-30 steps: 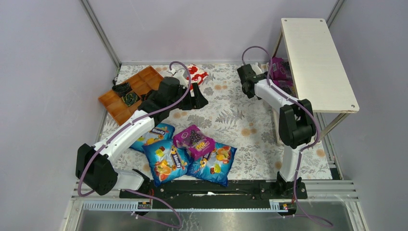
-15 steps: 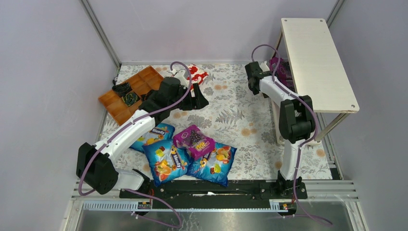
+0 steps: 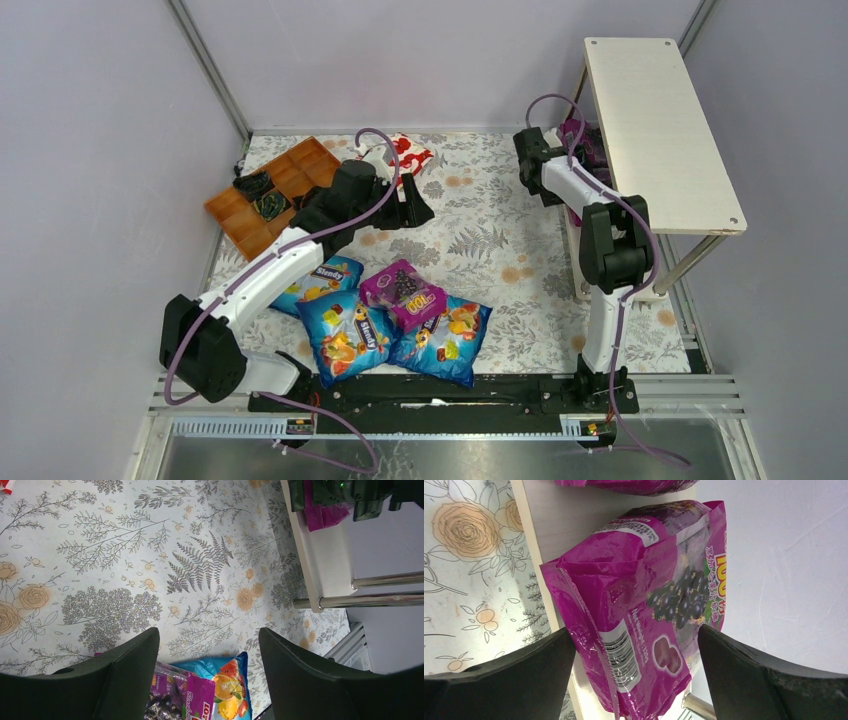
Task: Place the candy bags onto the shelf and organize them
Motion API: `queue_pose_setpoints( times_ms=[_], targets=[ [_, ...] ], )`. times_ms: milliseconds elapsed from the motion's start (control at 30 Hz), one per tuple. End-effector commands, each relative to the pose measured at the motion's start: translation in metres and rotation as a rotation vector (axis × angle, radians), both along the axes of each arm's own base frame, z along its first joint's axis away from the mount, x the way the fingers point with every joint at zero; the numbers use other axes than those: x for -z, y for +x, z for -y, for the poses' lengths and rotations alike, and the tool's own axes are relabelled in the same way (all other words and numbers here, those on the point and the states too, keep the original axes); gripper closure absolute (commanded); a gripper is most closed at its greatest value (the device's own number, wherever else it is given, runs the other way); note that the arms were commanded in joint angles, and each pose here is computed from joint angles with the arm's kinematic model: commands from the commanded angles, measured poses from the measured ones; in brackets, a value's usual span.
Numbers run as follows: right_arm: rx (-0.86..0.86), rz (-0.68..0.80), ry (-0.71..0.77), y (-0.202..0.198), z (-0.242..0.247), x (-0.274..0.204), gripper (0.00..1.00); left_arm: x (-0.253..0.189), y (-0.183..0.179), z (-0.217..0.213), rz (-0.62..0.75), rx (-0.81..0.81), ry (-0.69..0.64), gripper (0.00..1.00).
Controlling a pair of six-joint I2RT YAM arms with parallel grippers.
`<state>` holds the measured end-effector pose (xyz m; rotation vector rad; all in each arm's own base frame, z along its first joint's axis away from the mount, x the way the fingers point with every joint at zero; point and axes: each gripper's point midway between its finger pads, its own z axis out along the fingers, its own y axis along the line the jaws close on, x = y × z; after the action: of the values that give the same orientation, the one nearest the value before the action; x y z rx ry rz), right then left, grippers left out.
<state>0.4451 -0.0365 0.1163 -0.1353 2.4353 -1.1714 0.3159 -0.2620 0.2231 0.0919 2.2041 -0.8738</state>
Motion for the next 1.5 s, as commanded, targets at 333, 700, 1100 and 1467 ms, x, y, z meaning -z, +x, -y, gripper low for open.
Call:
queue_pose_setpoints(
  times_ms=[333,700,1100,1467],
  targets=[
    [-0.038,0.099,0.057,-0.001,-0.026,-0.035,0.08,0.000,0.008,0.010,0.000,0.016,-0.023,0.23],
    [0.011,0.073,0.007,0.008,-0.004,-0.022,0.25,0.002,0.009,0.010,-0.006,0.015,-0.024,0.23],
    [0.066,0.109,-0.010,0.017,0.016,-0.026,0.25,0.000,0.009,0.010,-0.001,0.016,-0.024,0.23],
    [-0.139,0.132,0.105,-0.025,-0.091,-0.053,0.05,0.003,0.010,0.008,-0.002,0.012,-0.019,0.22]
  ],
)
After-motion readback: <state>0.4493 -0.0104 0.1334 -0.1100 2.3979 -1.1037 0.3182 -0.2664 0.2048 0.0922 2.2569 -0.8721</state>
